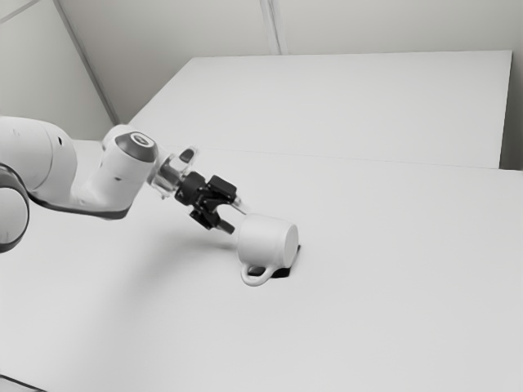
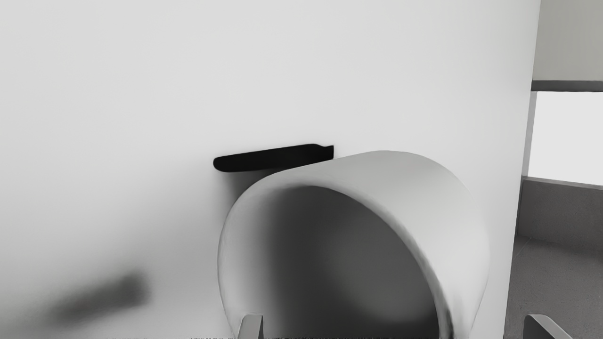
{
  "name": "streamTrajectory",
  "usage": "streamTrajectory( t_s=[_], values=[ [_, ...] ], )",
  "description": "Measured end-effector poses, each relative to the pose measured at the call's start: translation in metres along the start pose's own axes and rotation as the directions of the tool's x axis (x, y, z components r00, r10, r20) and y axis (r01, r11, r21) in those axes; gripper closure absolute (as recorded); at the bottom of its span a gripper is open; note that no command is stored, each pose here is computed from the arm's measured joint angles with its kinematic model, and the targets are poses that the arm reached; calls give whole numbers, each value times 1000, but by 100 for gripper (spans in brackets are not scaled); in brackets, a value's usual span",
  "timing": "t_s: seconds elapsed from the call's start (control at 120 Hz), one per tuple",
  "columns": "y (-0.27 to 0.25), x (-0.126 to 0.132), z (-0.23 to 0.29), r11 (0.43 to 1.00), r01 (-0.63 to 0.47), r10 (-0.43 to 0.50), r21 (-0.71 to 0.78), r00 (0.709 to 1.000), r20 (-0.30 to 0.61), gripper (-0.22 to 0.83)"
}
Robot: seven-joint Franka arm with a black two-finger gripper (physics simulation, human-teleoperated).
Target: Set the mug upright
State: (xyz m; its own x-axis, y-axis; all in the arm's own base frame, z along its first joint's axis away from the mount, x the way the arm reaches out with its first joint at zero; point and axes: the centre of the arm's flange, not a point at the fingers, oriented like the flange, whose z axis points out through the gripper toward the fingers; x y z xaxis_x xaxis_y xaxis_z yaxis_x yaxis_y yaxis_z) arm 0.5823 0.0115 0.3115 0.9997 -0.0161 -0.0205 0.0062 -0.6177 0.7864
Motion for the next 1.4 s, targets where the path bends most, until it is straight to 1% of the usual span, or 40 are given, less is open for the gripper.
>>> streamTrajectory(
  t_s=[0.192, 0.333, 0.608, 0.867, 1.083, 1.167, 1.292, 1.4],
  values=[
    [-1, -10, 17, 994, -43, 48, -99, 998, 45, 0],
    [1, -10, 29, 984, -66, 74, -163, 996, 45, 1],
    [-5, -8, 48, 966, -85, 94, -242, 995, 27, 25],
    [6, -11, 45, 949, -131, 145, -286, 989, 27, 39],
    [10, -12, 48, 942, -153, 172, -300, 984, 38, 61],
    [12, -12, 48, 940, -161, 181, -302, 983, 39, 68],
    [15, -12, 52, 937, -171, 193, -305, 980, 43, 72],
    [22, -11, 48, 935, -189, 209, -299, 977, 36, 73]
  ],
)
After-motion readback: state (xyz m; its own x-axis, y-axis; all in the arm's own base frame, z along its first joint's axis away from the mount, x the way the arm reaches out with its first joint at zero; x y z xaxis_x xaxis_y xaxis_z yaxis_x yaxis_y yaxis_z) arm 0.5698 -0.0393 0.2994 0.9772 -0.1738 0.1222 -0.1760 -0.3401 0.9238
